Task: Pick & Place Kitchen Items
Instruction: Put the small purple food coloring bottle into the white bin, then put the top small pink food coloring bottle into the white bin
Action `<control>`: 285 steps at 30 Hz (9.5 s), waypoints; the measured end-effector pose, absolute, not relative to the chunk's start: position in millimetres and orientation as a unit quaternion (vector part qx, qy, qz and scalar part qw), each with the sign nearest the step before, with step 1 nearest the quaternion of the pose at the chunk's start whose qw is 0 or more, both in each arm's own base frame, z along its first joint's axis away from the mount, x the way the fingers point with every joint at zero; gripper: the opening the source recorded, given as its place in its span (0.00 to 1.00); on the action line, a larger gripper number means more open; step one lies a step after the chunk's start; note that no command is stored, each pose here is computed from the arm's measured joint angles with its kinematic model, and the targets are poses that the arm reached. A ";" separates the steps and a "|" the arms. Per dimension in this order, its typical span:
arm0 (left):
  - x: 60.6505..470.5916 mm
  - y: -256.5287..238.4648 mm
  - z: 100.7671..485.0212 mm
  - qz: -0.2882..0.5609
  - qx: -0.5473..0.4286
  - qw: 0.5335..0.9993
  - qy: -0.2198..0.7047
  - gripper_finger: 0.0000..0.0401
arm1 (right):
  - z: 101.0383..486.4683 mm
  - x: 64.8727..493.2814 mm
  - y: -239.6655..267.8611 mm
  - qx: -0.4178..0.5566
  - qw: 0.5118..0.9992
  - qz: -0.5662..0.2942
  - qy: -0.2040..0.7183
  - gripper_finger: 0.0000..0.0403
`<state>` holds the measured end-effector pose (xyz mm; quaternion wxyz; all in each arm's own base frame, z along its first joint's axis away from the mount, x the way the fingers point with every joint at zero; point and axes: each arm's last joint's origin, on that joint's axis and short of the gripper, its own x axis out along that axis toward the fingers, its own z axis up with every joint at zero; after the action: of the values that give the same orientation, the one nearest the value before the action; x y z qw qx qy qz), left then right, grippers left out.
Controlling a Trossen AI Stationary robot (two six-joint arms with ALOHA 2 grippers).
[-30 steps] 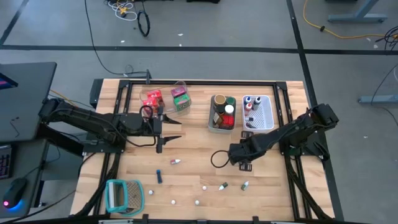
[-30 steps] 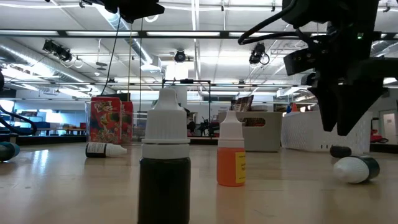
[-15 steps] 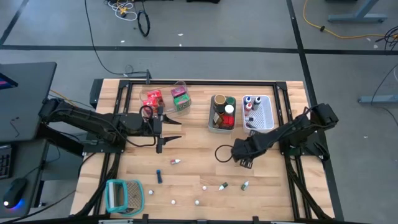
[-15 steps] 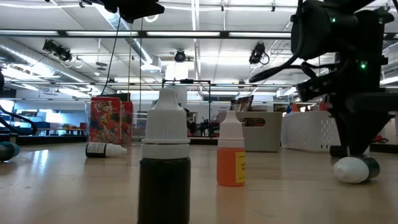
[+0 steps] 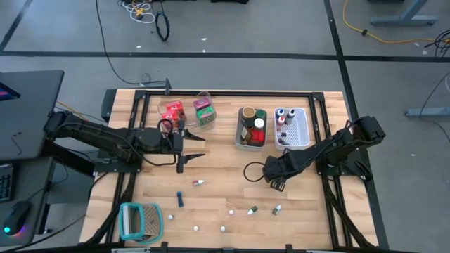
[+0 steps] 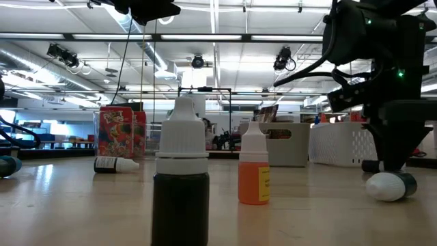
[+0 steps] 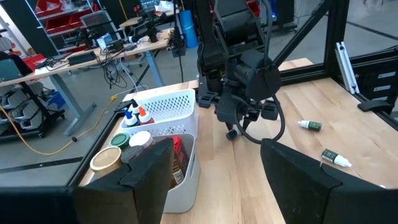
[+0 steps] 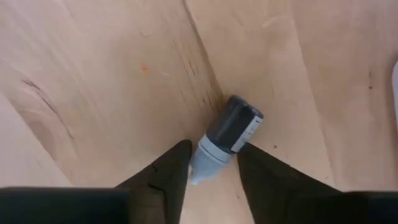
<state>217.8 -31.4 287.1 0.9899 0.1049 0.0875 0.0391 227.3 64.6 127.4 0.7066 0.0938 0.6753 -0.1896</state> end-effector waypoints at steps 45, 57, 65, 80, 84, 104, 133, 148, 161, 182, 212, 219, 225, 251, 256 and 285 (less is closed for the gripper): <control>217.8 -31.5 287.2 0.039 0.103 0.990 0.087 0.63 | 199.7 195.7 9.6 0.060 0.631 -0.489 0.599 0.19; 217.8 -31.4 287.3 0.039 0.103 0.990 0.087 0.63 | 181.0 191.0 -14.8 0.067 0.617 -0.510 0.596 0.42; 217.8 -31.5 287.3 0.040 0.091 0.991 0.087 0.63 | 181.4 212.8 -15.6 0.062 0.688 -0.455 0.563 0.46; 218.1 -33.8 272.9 0.014 -0.016 0.989 0.150 0.63 | 225.0 263.3 -12.6 0.050 0.806 -0.412 0.423 0.47; 221.6 -34.9 257.7 0.020 -0.025 0.978 0.208 0.63 | 233.7 280.4 -2.3 0.051 0.857 -0.366 0.360 0.47; 242.1 -88.5 147.8 0.034 -0.054 0.878 0.474 0.63 | 257.6 308.5 23.2 -0.006 0.946 -0.205 0.249 0.47; 252.5 -93.8 126.0 0.011 0.027 0.881 0.473 0.37 | 257.5 309.0 23.3 -0.033 0.946 -0.198 0.253 0.47; 253.0 -93.2 126.8 -0.062 0.194 0.863 0.462 0.38 | 257.5 309.0 23.3 -0.040 0.946 -0.196 0.255 0.47; 253.2 -92.5 127.7 -0.084 0.306 0.835 0.450 0.37 | 257.5 309.0 23.3 -0.042 0.946 -0.196 0.255 0.47; 278.0 -107.5 186.2 0.217 -0.257 0.817 0.468 0.26 | 257.5 309.0 23.3 -0.043 0.946 -0.195 0.256 0.47; 285.7 -125.2 135.0 0.148 -0.113 0.818 0.545 0.23 | 261.3 311.5 22.0 -0.084 0.949 -0.182 0.243 0.47; 288.7 -125.7 136.0 0.070 0.013 0.836 0.544 0.23 | 261.3 311.6 22.0 -0.083 0.949 -0.182 0.243 0.47; 289.3 -124.4 136.6 0.050 0.085 0.837 0.538 0.32 | 261.3 311.6 22.0 -0.085 0.949 -0.181 0.243 0.47; 307.2 -123.3 154.9 -0.005 0.138 0.844 0.518 0.59 | 261.0 311.7 22.6 -0.072 0.952 -0.173 0.242 0.47; 317.9 -120.1 156.2 -0.030 0.131 0.862 0.489 0.59 | 260.9 311.9 23.2 -0.067 0.954 -0.163 0.243 0.47; 330.0 -100.0 131.9 0.019 0.042 0.857 0.513 0.19 | 260.0 311.3 23.1 -0.073 0.952 -0.162 0.250 0.47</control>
<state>330.0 -100.0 131.9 0.8571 0.0420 0.5130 0.0194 311.3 23.1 260.0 0.9517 -0.0735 0.2500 -0.1622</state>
